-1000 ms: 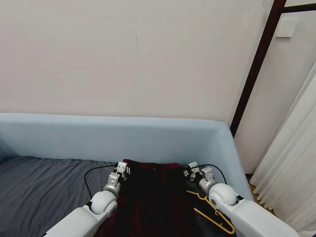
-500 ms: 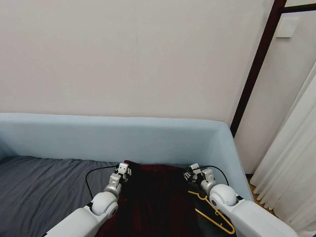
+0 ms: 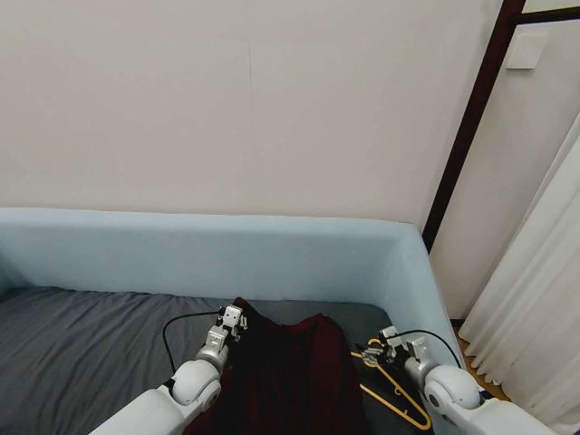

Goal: Pick up the clothes from the sofa and hang them on the clothes hanger.

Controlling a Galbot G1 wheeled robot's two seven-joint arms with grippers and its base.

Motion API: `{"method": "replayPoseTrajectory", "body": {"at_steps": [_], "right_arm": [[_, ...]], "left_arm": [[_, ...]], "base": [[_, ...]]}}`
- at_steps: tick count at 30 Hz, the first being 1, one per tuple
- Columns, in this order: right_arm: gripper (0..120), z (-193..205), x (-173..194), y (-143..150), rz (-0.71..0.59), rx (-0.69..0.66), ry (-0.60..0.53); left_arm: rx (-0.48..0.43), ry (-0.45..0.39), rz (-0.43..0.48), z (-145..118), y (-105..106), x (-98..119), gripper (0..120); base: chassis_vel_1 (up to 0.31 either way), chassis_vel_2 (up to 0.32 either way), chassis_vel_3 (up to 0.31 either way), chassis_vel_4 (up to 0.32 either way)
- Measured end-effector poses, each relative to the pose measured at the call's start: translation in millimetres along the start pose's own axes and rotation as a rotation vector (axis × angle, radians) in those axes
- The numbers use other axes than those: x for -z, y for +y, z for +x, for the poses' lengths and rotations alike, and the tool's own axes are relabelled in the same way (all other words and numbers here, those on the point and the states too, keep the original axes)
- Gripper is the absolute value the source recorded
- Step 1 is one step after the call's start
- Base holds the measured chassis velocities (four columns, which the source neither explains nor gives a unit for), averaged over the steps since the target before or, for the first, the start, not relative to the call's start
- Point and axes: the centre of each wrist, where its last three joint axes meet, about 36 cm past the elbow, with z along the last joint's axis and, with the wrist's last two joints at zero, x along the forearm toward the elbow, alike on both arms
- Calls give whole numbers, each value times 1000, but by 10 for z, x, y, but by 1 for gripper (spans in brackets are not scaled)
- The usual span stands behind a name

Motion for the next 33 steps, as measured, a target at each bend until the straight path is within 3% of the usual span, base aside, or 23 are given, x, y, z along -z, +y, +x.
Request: {"method": "replayPoseTrajectory", "body": {"at_steps": [6, 20, 33], "right_arm": [[100, -70, -215, -173, 5, 20, 64], [98, -257, -471, -278, 4, 51, 111], [49, -409, -492, -340, -45, 54, 125]], "left_arm": [[-10, -8, -7, 72, -12, -5, 0], [-21, -25, -9, 117, -3, 48, 0], [-25, -28, 4, 129, -46, 65, 0]], "base": [[0, 0, 0, 0], [0, 0, 0, 0], [0, 0, 0, 0]]}}
